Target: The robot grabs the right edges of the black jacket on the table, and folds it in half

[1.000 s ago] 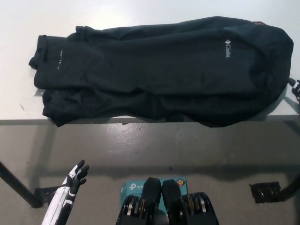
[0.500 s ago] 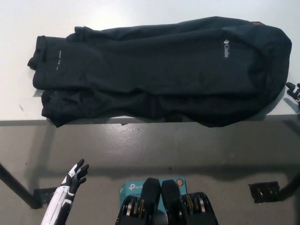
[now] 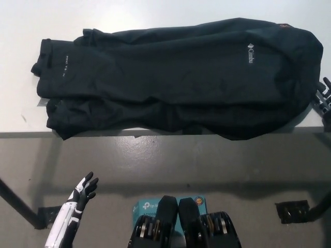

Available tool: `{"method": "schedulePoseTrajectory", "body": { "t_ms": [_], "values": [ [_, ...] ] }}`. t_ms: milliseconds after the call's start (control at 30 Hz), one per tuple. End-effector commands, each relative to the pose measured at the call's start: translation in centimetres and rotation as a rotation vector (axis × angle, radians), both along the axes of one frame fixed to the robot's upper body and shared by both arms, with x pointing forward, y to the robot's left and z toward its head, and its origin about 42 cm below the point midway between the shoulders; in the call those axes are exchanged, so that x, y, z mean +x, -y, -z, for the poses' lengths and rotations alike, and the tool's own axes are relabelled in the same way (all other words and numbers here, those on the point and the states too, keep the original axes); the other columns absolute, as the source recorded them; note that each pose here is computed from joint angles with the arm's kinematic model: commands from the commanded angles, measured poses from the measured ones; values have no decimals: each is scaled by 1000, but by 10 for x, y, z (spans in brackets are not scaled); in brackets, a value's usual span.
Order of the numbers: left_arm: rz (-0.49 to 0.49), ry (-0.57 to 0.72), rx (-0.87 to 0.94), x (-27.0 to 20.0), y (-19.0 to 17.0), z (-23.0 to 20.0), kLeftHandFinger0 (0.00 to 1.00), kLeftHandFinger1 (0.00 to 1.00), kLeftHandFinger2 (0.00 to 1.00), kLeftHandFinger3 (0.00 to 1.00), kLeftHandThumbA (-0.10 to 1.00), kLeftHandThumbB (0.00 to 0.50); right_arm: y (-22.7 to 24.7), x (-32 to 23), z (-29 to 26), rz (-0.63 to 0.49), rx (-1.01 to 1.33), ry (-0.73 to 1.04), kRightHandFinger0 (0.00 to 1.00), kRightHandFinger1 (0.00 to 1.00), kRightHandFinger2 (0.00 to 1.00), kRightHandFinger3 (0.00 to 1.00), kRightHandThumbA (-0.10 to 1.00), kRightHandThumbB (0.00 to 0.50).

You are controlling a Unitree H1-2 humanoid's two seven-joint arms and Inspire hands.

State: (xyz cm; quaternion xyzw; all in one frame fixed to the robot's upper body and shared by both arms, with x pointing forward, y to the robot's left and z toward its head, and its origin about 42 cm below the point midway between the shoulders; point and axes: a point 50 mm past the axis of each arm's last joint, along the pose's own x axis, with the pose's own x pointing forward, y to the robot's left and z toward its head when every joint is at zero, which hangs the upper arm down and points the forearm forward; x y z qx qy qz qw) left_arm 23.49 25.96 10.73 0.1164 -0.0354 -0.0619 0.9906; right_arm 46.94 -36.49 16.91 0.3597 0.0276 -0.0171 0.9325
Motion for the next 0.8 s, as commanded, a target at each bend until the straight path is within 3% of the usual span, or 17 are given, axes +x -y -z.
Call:
{"method": "schedulePoseTrajectory", "body": {
  "t_ms": [0, 200, 567, 767],
  "values": [
    [16, 71, 18, 2, -2, -13, 1000, 1000, 1000, 1000, 1000, 137, -5, 17, -45, -69, 79, 143, 1000, 1000, 1000, 1000, 1000, 318],
    [28, 83, 18, 6, -2, -16, 1000, 1000, 1000, 1000, 1000, 135, -8, 21, -42, -99, 92, 133, 1000, 1000, 1000, 1000, 1000, 340],
    [33, 84, -13, 7, -3, -18, 1000, 1000, 1000, 1000, 1000, 151, -22, 25, -7, -108, 96, 26, 1000, 1000, 1000, 1000, 1000, 298],
    [37, 89, -17, 10, -4, -20, 1000, 1000, 1000, 1000, 1000, 159, -32, 30, 0, -120, 54, 1, 1000, 1000, 1000, 1000, 1000, 329]
  ]
}}
